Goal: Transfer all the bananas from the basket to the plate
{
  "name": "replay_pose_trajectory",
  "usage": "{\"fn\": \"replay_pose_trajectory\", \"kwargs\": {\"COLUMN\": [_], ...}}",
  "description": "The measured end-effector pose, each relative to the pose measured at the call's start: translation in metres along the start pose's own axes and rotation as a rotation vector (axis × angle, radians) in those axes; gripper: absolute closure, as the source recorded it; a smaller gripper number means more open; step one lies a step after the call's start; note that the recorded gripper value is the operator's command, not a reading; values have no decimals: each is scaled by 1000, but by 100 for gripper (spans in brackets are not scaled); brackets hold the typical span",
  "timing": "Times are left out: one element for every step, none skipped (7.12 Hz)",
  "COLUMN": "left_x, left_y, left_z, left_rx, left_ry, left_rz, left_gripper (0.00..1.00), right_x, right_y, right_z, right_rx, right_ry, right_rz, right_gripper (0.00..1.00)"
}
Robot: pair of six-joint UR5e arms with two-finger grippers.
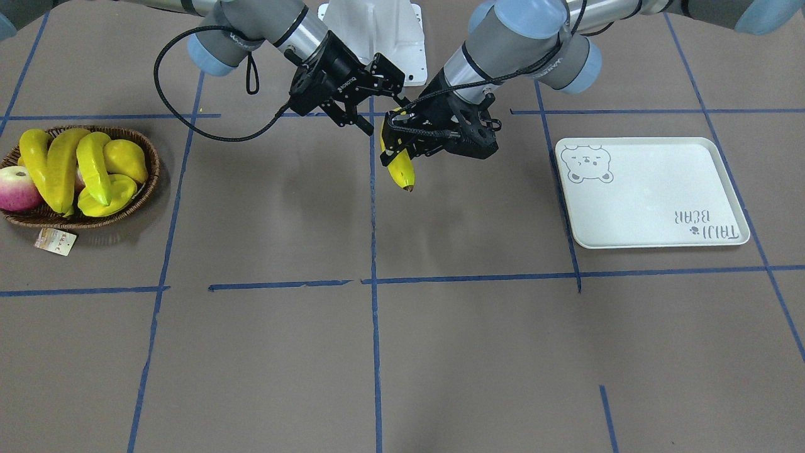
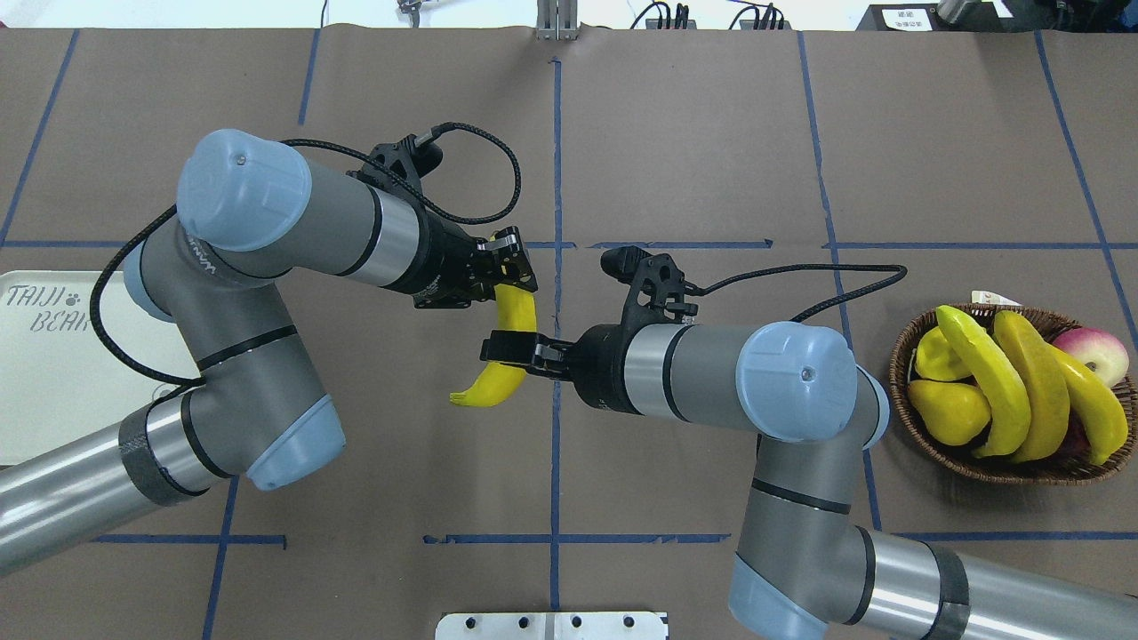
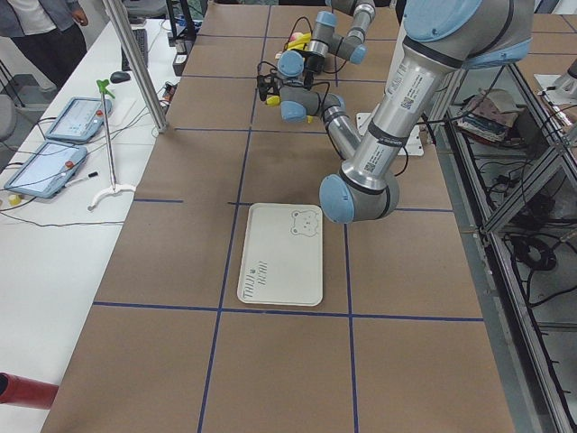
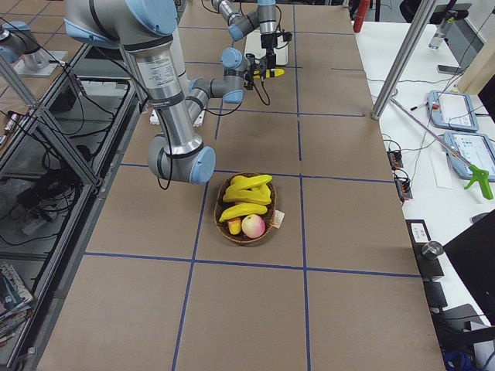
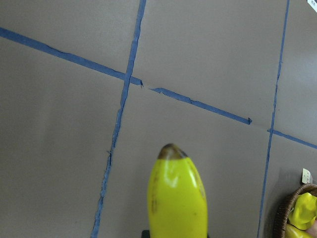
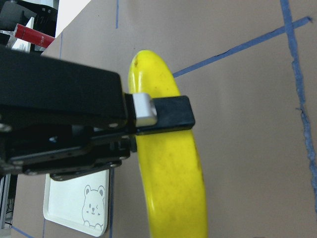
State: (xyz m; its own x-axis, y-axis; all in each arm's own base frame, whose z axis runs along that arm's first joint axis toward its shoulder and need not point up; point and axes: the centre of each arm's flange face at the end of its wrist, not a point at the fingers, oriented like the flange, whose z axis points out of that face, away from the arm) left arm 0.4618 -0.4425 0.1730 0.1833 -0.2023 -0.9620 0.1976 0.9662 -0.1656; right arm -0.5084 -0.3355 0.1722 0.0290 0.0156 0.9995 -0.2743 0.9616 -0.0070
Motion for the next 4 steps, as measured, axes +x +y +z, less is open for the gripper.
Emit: {"fn": "replay_pose_trajectory", "kwargs": {"left_x": [-6, -15, -28, -37], "left_y": [-11, -22, -31, -39], "left_z": [-4, -13, -25, -40], "left_rx": [20, 44, 68, 92], "left_ry": [-52, -98, -150, -210], "left_rz": [-29, -58, -90, -127], "left_gripper": [100, 100, 100, 100], "right_x": [-1, -3, -3, 1], "right_y": [-7, -19, -33, -47], "right_z": [-7, -18, -32, -45], "right_rx": [-16, -38, -61, -72], "right_ry": [32, 76, 132, 197], "right_rz": [5, 14, 29, 49], "right_gripper": [0, 0, 0, 0]}}
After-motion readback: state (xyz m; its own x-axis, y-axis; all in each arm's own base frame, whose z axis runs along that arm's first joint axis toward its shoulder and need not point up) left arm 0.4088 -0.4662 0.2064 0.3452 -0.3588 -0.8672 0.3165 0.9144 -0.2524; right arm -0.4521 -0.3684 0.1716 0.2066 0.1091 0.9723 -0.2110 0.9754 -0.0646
